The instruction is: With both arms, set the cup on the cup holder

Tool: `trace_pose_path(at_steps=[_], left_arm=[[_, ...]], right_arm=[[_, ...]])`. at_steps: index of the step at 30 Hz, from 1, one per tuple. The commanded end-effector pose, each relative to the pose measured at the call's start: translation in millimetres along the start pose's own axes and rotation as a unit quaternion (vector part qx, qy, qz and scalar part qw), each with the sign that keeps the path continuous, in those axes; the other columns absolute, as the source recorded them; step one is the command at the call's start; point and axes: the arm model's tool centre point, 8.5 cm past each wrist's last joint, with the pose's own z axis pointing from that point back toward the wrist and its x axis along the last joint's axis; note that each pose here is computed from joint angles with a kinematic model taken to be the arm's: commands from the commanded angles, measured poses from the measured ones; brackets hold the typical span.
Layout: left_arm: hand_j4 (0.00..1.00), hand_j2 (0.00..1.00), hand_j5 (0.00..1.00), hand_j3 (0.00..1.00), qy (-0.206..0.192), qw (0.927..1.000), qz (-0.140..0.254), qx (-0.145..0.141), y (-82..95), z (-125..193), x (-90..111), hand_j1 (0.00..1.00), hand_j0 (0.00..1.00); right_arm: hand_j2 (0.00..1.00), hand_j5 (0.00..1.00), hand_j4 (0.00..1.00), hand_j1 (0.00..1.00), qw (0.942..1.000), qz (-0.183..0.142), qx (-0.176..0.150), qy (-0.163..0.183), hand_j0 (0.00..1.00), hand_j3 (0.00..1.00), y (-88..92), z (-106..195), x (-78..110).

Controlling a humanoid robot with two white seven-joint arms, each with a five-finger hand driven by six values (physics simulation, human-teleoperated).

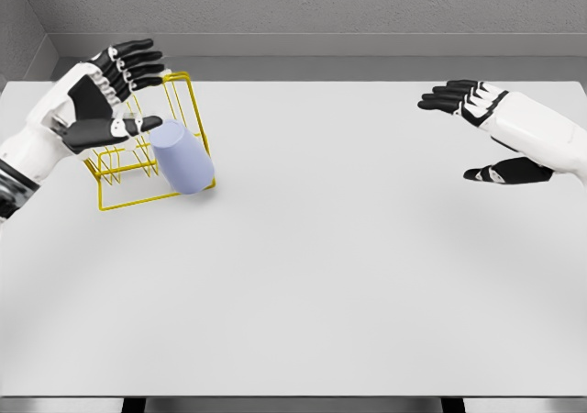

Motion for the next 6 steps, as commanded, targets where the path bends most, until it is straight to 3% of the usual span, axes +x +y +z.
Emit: trace_pose_path(at_steps=[1, 6], left_arm=[[1.0, 1.0, 1.0, 1.0, -0.014, 0.9997, -0.022, 0.005, 9.8, 6, 17, 1.0, 1.0], [1.0, 1.0, 1.0, 1.0, -0.023, 0.9984, -0.046, 0.024, 24.1, 29, 24, 1.0, 1.0]], right_arm=[[1.0, 1.0, 1.0, 1.0, 1.0, -0.003, -0.001, 0.002, 1.0, 1.0, -0.1, 1, -1.3], [1.0, 1.0, 1.0, 1.0, 0.9999, -0.011, -0.007, -0.001, 1.0, 1.0, 3.8, -1, 0.2]])
